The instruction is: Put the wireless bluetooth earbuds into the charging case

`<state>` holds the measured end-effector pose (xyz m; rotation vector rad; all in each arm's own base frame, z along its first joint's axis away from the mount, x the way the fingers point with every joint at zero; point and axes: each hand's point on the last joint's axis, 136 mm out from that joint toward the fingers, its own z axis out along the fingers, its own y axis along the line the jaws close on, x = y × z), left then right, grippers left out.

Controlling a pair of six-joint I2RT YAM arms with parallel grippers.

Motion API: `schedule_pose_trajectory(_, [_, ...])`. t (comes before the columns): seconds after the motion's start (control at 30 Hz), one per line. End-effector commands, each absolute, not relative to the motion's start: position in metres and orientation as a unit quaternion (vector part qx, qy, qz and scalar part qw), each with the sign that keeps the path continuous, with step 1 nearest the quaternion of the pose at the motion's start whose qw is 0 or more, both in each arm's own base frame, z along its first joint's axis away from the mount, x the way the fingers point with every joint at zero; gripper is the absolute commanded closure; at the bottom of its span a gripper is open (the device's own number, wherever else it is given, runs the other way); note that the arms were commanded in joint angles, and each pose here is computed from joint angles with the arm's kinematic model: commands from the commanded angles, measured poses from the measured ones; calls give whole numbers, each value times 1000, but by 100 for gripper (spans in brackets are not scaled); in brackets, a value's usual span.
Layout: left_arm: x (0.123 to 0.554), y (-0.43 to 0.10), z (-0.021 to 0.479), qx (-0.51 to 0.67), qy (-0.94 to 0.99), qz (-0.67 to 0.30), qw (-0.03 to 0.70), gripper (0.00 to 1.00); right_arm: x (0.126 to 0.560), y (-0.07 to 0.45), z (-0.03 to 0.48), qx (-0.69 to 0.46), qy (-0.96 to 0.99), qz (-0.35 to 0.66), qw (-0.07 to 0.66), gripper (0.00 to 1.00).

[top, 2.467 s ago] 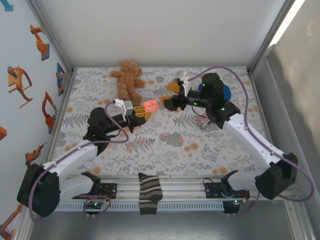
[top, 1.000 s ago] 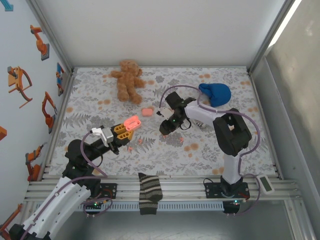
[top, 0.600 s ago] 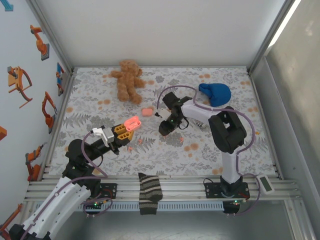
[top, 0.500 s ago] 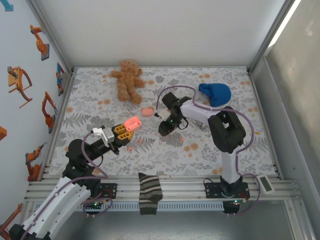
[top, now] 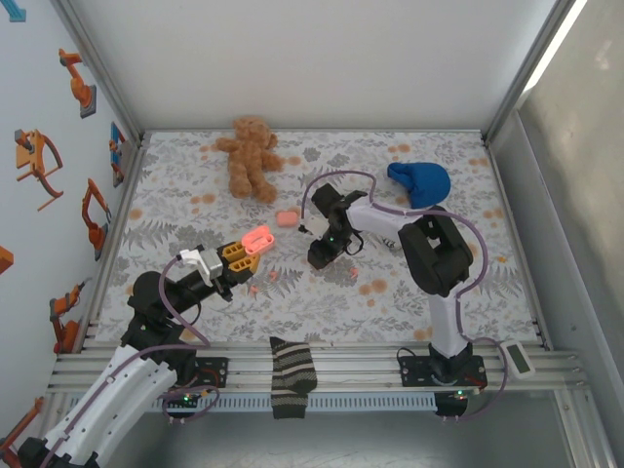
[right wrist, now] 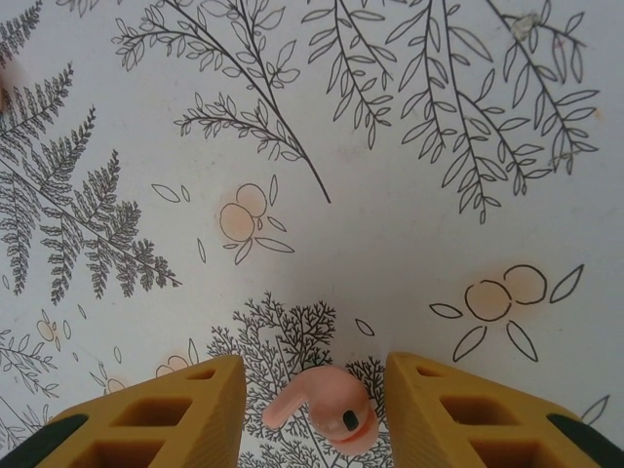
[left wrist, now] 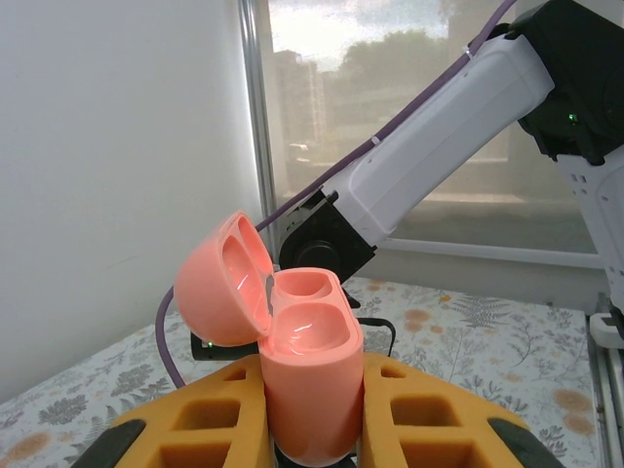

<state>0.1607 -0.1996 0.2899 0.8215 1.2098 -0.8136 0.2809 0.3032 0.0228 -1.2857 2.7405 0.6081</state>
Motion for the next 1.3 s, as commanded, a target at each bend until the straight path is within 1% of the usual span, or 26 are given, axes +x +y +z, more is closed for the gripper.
schedule_pose_trajectory(0.0, [157, -199, 303, 369, 519, -355, 684, 98, 274, 299, 25, -428, 885, 185, 17, 59])
schedule_pose_trajectory(0.8, [158, -199, 302, 369, 523, -355, 681, 98, 266, 288, 15, -430, 887, 168, -2, 73])
schedule_pose_trajectory(1.0, [158, -199, 302, 370, 523, -354, 681, 98, 268, 289, 19, -431, 887, 169, 6, 79])
schedule_pose_trajectory(1.27, [158, -199, 302, 370, 525, -353, 680, 98, 271, 292, 29, -431, 885, 173, 22, 84])
